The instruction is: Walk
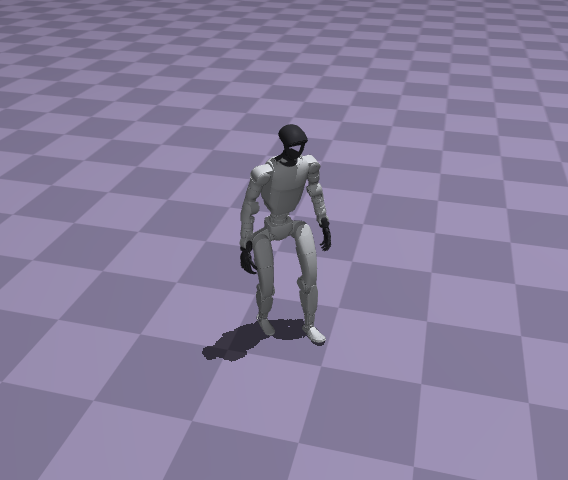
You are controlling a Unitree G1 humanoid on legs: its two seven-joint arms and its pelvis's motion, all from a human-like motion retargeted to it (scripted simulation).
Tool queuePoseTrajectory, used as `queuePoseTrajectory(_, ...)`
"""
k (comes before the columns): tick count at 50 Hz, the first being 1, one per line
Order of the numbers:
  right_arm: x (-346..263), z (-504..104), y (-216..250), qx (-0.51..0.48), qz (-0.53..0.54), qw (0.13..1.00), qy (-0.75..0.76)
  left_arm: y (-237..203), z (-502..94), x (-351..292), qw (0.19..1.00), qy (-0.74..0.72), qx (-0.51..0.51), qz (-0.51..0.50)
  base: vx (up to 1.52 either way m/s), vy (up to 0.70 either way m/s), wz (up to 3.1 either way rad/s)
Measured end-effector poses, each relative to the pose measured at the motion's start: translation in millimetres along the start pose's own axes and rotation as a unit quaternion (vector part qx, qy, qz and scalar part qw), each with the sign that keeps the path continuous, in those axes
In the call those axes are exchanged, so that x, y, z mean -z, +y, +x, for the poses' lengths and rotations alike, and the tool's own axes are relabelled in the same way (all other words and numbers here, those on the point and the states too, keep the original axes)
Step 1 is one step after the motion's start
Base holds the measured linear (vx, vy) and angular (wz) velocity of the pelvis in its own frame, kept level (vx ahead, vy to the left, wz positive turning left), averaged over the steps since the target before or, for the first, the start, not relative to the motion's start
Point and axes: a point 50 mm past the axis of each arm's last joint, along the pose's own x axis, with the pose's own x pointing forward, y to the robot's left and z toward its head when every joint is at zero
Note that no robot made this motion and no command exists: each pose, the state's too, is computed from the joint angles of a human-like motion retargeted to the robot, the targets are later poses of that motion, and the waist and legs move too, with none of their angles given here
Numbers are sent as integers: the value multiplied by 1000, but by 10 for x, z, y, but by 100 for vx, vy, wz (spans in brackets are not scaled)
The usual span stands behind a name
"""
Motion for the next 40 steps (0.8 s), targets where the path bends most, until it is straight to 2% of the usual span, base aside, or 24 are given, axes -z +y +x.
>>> queuePoseTrajectory(8,65,-9,80,-13,-16,1000,10,-74,-10,78,1000,17,5,-26,31,7,-22)
queuePoseTrajectory(23,-213,21,47,-39,-38,998,-26,-125,16,-30,998,0,6,-66,32,14,-5)
queuePoseTrajectory(33,-534,28,45,-37,-44,995,-84,-97,7,22,999,13,3,-44,28,12,-4)
queuePoseTrajectory(40,-539,37,95,-35,-40,995,-81,-46,39,-89,1000,5,1,-20,30,5,12)
